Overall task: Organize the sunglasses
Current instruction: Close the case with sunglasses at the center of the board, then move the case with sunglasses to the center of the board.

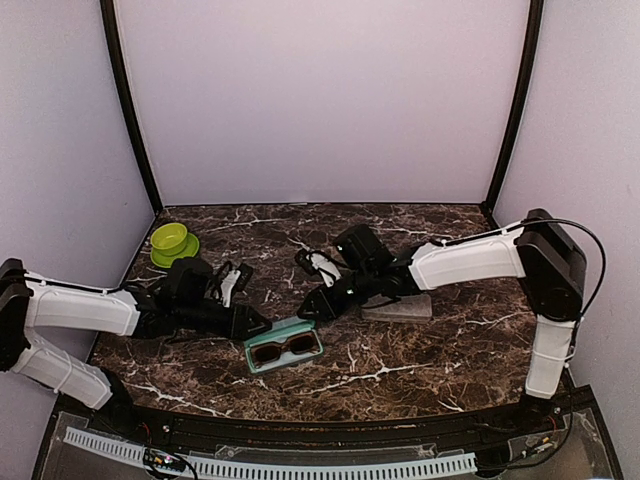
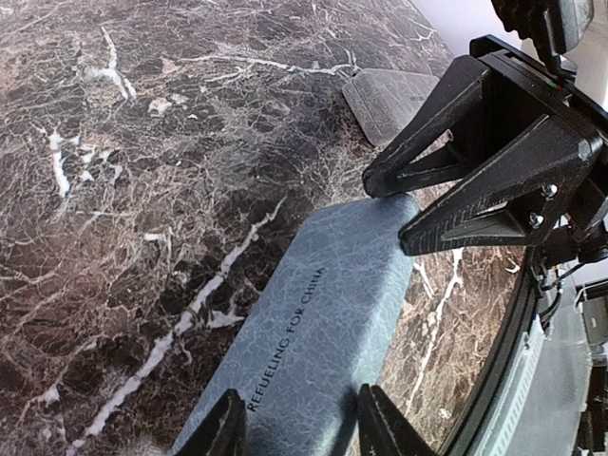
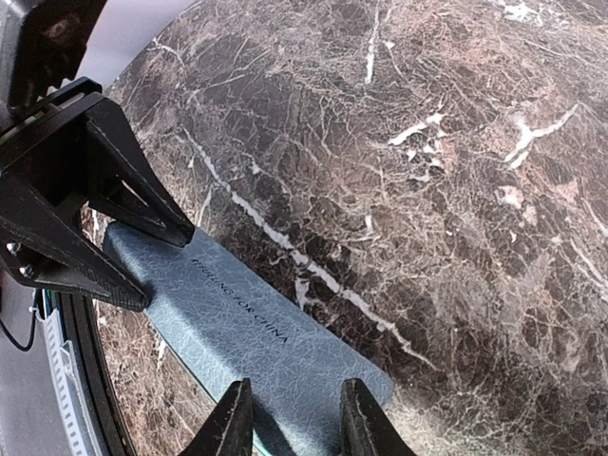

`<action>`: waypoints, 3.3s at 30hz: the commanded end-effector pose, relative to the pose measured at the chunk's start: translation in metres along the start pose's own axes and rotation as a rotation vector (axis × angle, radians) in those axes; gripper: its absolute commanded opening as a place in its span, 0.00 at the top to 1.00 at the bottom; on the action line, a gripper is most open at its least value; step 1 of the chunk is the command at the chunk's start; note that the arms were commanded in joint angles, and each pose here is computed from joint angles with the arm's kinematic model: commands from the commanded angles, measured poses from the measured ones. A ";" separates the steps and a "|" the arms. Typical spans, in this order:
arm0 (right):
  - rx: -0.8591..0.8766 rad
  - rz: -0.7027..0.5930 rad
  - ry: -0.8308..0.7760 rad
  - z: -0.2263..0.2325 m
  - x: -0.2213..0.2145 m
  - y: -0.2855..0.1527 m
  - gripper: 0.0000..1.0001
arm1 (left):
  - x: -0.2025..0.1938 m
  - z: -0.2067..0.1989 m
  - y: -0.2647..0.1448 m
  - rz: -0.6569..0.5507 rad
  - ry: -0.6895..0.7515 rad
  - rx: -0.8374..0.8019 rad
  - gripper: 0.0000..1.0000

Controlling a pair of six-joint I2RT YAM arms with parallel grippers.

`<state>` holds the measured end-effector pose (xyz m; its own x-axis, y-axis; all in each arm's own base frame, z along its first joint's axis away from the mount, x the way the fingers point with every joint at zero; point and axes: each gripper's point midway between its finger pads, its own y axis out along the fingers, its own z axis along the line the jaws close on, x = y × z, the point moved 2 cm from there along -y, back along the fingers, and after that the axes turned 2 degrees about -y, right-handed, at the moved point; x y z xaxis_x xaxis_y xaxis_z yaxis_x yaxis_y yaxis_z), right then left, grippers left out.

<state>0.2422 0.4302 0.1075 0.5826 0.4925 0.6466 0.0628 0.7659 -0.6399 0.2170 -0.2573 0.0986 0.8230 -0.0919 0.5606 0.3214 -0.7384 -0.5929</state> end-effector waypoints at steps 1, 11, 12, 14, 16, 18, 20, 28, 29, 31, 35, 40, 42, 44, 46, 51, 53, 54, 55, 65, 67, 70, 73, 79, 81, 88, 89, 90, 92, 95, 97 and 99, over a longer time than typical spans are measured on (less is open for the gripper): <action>-0.022 0.053 -0.014 0.008 -0.028 0.012 0.69 | -0.024 0.005 0.000 0.041 0.030 0.070 0.59; -0.025 0.068 0.005 0.010 -0.047 0.010 0.69 | -0.050 0.007 0.001 0.067 0.041 0.116 0.59; -0.027 0.067 0.006 0.010 -0.048 0.009 0.69 | -0.051 0.006 0.002 0.068 0.043 0.120 0.59; -0.031 0.066 0.011 0.010 -0.050 0.008 0.70 | -0.055 0.006 0.002 0.073 0.045 0.123 0.59; -0.035 0.072 0.016 0.009 -0.054 0.008 0.69 | -0.057 0.004 0.004 0.078 0.052 0.116 0.59; -0.041 0.075 0.019 0.009 -0.056 0.007 0.70 | -0.060 0.004 0.005 0.091 0.056 0.118 0.59; -0.044 0.080 0.021 0.010 -0.059 0.007 0.69 | -0.064 0.003 0.006 0.101 0.060 0.118 0.58; -0.047 0.083 0.035 0.011 -0.066 0.002 0.68 | -0.070 -0.002 0.004 0.109 0.093 0.135 0.52; -0.054 0.079 0.035 0.011 -0.066 0.000 0.68 | -0.069 -0.003 0.002 0.104 0.104 0.142 0.49; -0.070 0.075 0.039 0.010 -0.066 -0.006 0.65 | -0.065 -0.007 -0.002 0.091 0.137 0.151 0.43; -0.102 0.060 0.045 0.010 -0.065 -0.020 0.51 | -0.058 -0.005 -0.018 0.049 0.189 0.220 0.32; -0.107 0.070 0.060 0.010 -0.074 -0.025 0.41 | -0.060 0.005 -0.035 0.032 0.175 0.283 0.25; -0.103 0.079 0.065 0.010 -0.078 -0.023 0.40 | -0.067 0.011 -0.037 0.040 0.136 0.293 0.23; -0.111 0.083 0.067 0.007 -0.079 -0.019 0.40 | -0.077 0.015 -0.037 0.053 0.106 0.288 0.21; -0.120 0.090 0.062 0.005 -0.078 -0.016 0.39 | -0.085 0.018 -0.036 0.062 0.084 0.289 0.19; -0.126 0.113 0.024 0.005 -0.074 -0.004 0.37 | -0.099 0.024 -0.029 0.087 0.083 0.306 0.17; -0.125 0.134 0.011 0.003 -0.075 0.002 0.36 | -0.102 0.025 -0.024 0.094 0.091 0.305 0.17; -0.127 0.144 0.005 0.002 -0.075 0.005 0.37 | -0.103 0.026 -0.022 0.099 0.094 0.311 0.17; -0.128 0.150 -0.004 0.002 -0.075 0.007 0.37 | -0.103 0.026 -0.020 0.105 0.103 0.316 0.17; -0.129 0.159 -0.020 0.004 -0.072 0.015 0.45 | -0.088 0.018 0.002 0.137 0.229 0.366 0.36; -0.125 0.153 -0.019 0.006 -0.072 0.015 0.46 | -0.082 0.020 0.005 0.137 0.251 0.404 0.40; -0.140 0.135 -0.014 0.005 -0.069 0.015 0.47 | -0.070 0.022 0.011 0.123 0.292 0.455 0.43; -0.160 0.114 -0.013 0.002 -0.060 0.015 0.50 | -0.057 0.026 0.019 0.132 0.296 0.495 0.44; -0.192 0.061 0.015 -0.014 -0.037 0.010 0.54 | -0.027 0.028 0.033 0.123 0.320 0.475 0.45; -0.191 0.043 0.015 -0.017 -0.028 0.008 0.54 | -0.016 0.028 0.037 0.116 0.316 0.469 0.45; -0.216 0.034 0.025 -0.034 -0.018 0.001 0.54 | 0.009 0.025 0.051 0.115 0.360 0.498 0.38; -0.227 0.026 0.027 -0.036 -0.017 -0.003 0.53 | 0.010 0.025 0.051 0.114 0.364 0.498 0.36; -0.237 0.014 0.032 -0.039 -0.015 -0.009 0.51 | 0.010 0.024 0.050 0.112 0.367 0.498 0.34; -0.261 -0.002 0.040 -0.043 -0.014 -0.022 0.42 | 0.014 0.023 0.045 0.097 0.375 0.508 0.27; -0.328 -0.011 0.047 -0.050 -0.014 -0.048 0.32 | 0.020 0.022 0.035 0.084 0.395 0.528 0.20; -0.381 -0.009 0.058 -0.057 -0.017 -0.067 0.26 | 0.024 0.021 0.028 0.078 0.407 0.539 0.17; -0.440 -0.018 0.077 -0.065 -0.017 -0.089 0.22 | 0.028 0.021 0.020 0.073 0.410 0.549 0.15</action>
<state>0.2659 0.3614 0.0967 0.6375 0.4802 0.6025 0.2932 0.5720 -0.7661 0.2485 -0.2653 0.0583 0.6813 -0.4569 0.5719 0.4999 -0.2804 -0.8195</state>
